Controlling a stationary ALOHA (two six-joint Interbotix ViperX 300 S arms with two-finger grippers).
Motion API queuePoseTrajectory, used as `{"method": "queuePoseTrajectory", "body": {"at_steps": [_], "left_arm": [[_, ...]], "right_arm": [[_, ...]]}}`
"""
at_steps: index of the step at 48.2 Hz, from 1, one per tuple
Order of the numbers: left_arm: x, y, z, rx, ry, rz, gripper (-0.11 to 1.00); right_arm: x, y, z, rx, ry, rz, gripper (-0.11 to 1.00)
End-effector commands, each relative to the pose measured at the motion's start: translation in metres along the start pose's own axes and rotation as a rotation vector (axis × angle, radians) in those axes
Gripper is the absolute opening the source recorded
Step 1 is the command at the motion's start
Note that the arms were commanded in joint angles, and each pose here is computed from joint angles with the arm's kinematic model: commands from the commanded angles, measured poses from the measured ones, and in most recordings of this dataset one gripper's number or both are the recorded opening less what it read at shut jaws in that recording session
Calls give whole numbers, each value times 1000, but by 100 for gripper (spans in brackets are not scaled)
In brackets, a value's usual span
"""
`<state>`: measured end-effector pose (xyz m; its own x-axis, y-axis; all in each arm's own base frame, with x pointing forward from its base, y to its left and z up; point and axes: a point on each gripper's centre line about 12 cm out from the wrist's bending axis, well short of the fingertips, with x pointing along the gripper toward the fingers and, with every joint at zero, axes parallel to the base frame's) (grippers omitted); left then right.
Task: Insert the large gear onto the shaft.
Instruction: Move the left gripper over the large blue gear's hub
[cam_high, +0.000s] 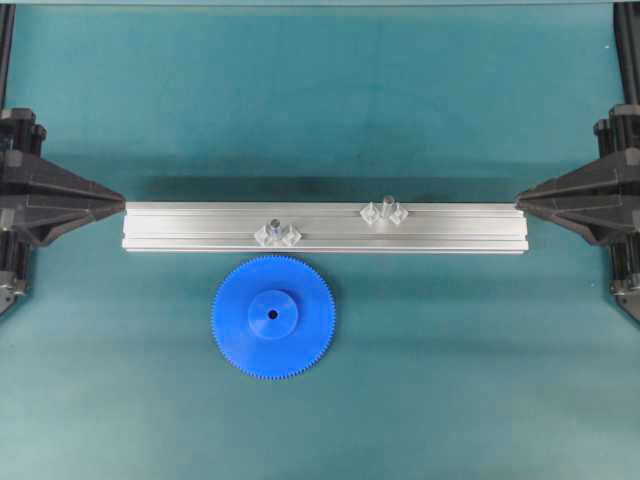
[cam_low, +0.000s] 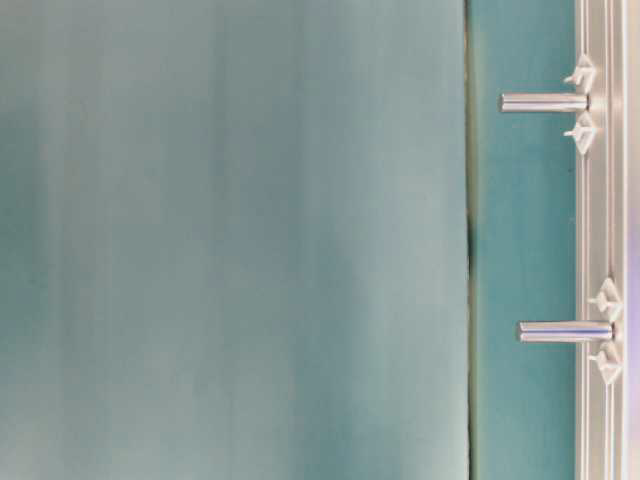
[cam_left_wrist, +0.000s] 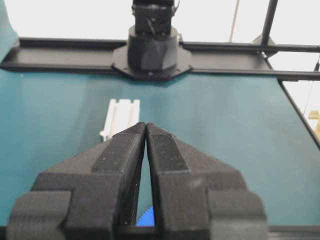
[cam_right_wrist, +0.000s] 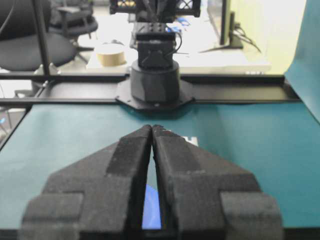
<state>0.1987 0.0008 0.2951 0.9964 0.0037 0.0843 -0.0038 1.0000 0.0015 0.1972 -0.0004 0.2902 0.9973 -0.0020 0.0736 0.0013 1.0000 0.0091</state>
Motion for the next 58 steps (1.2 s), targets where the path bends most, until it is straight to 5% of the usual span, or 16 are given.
{"method": "queuePoseTrajectory", "body": {"at_steps": [1,15,30,41,48,53,58], "left_arm": [[7,-5,17,-15,-18,-26,11],[40,-19,19,-26,180,-79,0],[83,-24,-17,-43,410,-74,0],[108,-31,-39,-97,621,-59,0],[119,-36,-47,-78,685,-70,0],[126,-38,-49,-63,691,-78,7],[133,-40,-51,-59,702,-82,32]], "right_arm": [[4,-1,9,3,-18,-4,16],[7,-1,9,64,190,-12,9],[7,-2,-5,124,417,-36,9],[9,-2,-17,208,511,-59,10],[8,-1,-22,214,551,-60,14],[8,-1,-27,208,591,-64,18],[8,-2,-32,199,627,-73,24]]}}
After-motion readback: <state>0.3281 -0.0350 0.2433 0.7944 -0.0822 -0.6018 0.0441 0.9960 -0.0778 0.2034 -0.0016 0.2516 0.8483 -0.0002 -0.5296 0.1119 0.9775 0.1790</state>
